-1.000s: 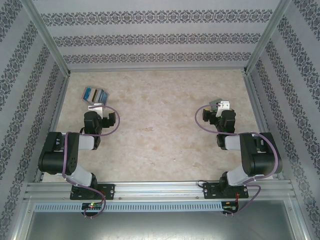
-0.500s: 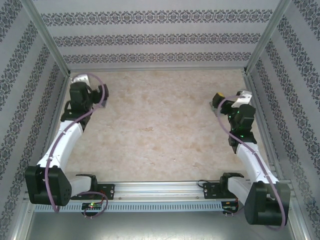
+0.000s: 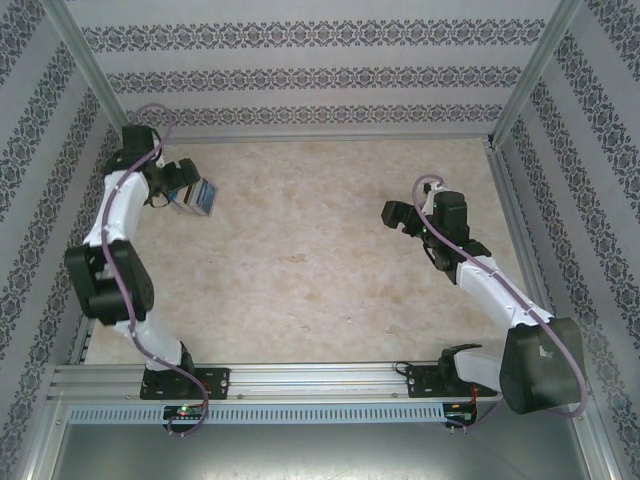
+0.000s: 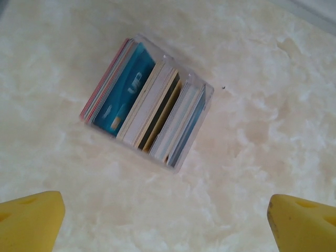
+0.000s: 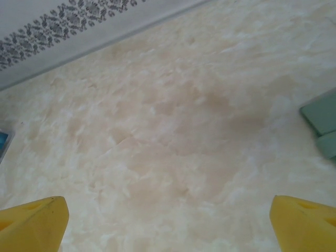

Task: Put the credit cards into the card holder
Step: Move the storage box to the top-center of the table.

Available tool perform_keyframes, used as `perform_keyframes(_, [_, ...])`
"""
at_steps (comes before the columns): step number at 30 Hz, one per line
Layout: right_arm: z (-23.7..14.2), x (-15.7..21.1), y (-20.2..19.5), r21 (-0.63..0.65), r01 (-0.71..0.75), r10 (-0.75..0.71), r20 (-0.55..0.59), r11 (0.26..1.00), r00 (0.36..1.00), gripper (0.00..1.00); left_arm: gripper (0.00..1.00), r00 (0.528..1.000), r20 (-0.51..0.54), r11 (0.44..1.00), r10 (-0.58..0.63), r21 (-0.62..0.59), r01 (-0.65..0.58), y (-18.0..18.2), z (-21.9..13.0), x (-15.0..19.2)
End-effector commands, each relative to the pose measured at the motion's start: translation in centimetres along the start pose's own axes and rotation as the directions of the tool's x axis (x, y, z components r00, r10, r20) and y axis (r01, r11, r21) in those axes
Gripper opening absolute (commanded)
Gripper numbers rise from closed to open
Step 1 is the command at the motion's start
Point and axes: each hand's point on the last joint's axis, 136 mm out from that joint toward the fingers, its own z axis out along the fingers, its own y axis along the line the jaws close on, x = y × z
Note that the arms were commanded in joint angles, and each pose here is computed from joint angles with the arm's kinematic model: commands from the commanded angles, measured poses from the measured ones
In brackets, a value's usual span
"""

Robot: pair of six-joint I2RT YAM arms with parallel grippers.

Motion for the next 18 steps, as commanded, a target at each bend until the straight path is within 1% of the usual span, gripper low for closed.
perform_keyframes(1, [0.1,-0.3,0.0,0.037,0.009,-0.009,0.007,0.999,1.000,0.98,1.00,0.993,-0.091,0.997,0.074,0.030,-0.072,0.3,1.1,-0.2])
perform_keyframes(4, [-0.2,0.0,-0.2,0.070,-0.004,0.005,-0.021,0.998,1.000,0.98,1.00,0.987,-0.124,0.994,0.101,0.049,-0.096,0.5,3.2,-1.3])
perform_keyframes(6, [-0.6,0.5,-0.5,0.078,-0.001,0.002,-0.021,0.997,1.000,0.98,1.00,0.988,-0.142,0.992,0.064,0.116,-0.047,0.9,4.4,-2.0])
perform_keyframes(8, [-0.9,0.7,-0.8,0.085,0.011,-0.010,-0.017,0.996,1.000,0.98,1.00,0.990,-0.136,0.983,0.021,0.182,0.004,1.2,5.3,-2.7])
perform_keyframes(9, [-1.2,0.9,-0.9,0.094,0.022,-0.020,-0.026,0.995,0.999,0.98,1.00,0.991,-0.133,0.981,0.016,0.192,0.010,1.5,5.7,-3.0])
perform_keyframes(11, [-1.6,1.4,-1.4,0.121,0.026,-0.021,-0.043,0.992,0.999,0.98,1.00,0.991,-0.125,0.978,0.043,0.206,-0.016,1.4,6.3,-3.3])
perform_keyframes(14, [-1.8,1.9,-2.0,0.137,0.028,-0.024,-0.031,0.990,0.999,0.98,1.00,0.990,-0.119,0.973,0.074,0.225,-0.045,1.3,7.2,-3.4])
perform_keyframes(18, [-2.0,2.0,-2.1,0.151,0.027,-0.019,-0.051,0.988,0.999,0.98,1.00,0.990,-0.114,0.974,0.078,0.219,-0.052,1.7,9.0,-3.5])
